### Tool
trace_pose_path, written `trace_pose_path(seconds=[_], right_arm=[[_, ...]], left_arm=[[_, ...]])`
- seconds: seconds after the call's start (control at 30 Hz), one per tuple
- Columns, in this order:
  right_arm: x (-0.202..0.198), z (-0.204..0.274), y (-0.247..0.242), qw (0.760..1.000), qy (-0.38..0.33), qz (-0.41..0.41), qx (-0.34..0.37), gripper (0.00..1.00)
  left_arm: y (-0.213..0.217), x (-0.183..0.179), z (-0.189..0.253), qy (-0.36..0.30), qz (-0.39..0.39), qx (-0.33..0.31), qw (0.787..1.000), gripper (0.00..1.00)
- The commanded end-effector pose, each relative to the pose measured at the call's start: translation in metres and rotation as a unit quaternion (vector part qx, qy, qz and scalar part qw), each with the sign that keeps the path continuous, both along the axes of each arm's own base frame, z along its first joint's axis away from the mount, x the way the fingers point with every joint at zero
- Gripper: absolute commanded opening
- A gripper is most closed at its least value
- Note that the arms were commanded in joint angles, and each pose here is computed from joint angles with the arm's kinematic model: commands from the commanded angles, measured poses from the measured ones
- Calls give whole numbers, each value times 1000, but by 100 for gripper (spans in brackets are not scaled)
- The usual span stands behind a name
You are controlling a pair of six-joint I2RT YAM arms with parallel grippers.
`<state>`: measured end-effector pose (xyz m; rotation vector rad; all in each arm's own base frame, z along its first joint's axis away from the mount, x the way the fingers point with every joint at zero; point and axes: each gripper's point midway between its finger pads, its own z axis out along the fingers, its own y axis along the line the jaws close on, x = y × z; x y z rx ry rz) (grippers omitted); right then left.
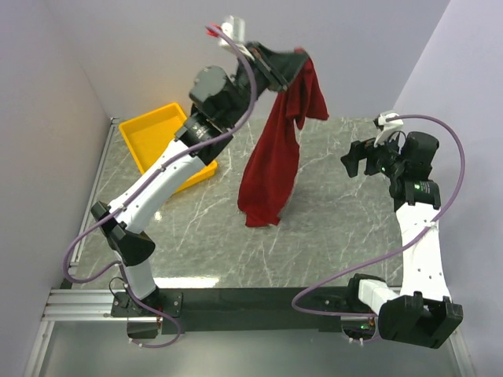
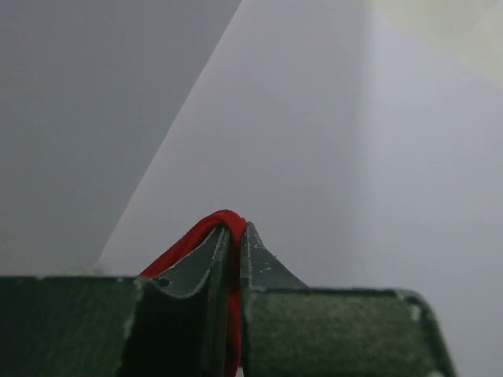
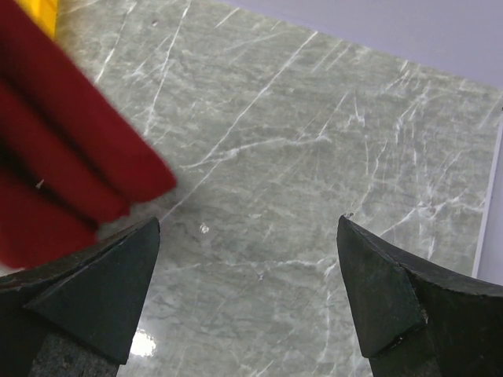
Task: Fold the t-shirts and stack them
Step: Move the tshirt to the center of the board
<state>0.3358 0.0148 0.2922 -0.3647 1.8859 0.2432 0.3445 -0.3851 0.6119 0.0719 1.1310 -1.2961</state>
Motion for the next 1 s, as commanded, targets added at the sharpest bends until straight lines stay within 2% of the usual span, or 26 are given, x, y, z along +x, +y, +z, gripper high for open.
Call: trace_pose_path(seconds=[0.0,0.03,0.1,0.13,0.17,0.2,0.23,0.37,0.57,0.7,0.97], right_arm=[[0,5,-3,1000,-21,-1,-9,100],[0,4,-3,1000,-21,-1,-10,100],[0,2,-4,1000,-19,-1,-10,100],[0,0,-4,1000,-17,-1,-9,100],[0,-1,-3,1000,-17,1,-10,100],[0,-3,-3,1000,-15,2,-10,100],[1,-5,-4,1000,-13,2,-9,100],[1,-11,-1,1000,-5,13,-9,100],[-3,-24,11,998,17,54,1,99],[-6,-30,24,995,34,92,19,99],[-8,-44,44,988,68,129,39,96]], left_arm=[[6,-36,-2,-1,-48,20,999,16],[5,-39,-11,3,-48,36,998,25],[0,-33,-52,38,-43,83,995,34],[9,-40,-53,40,-38,89,995,40],[12,-42,-62,33,-31,109,993,51],[10,-38,-94,54,-27,139,988,56],[26,-42,-91,48,-2,140,989,67],[58,-34,-139,85,72,194,975,81],[109,-18,-196,144,191,259,936,91],[132,-9,-225,185,227,279,914,93],[164,20,-266,259,238,251,902,93]])
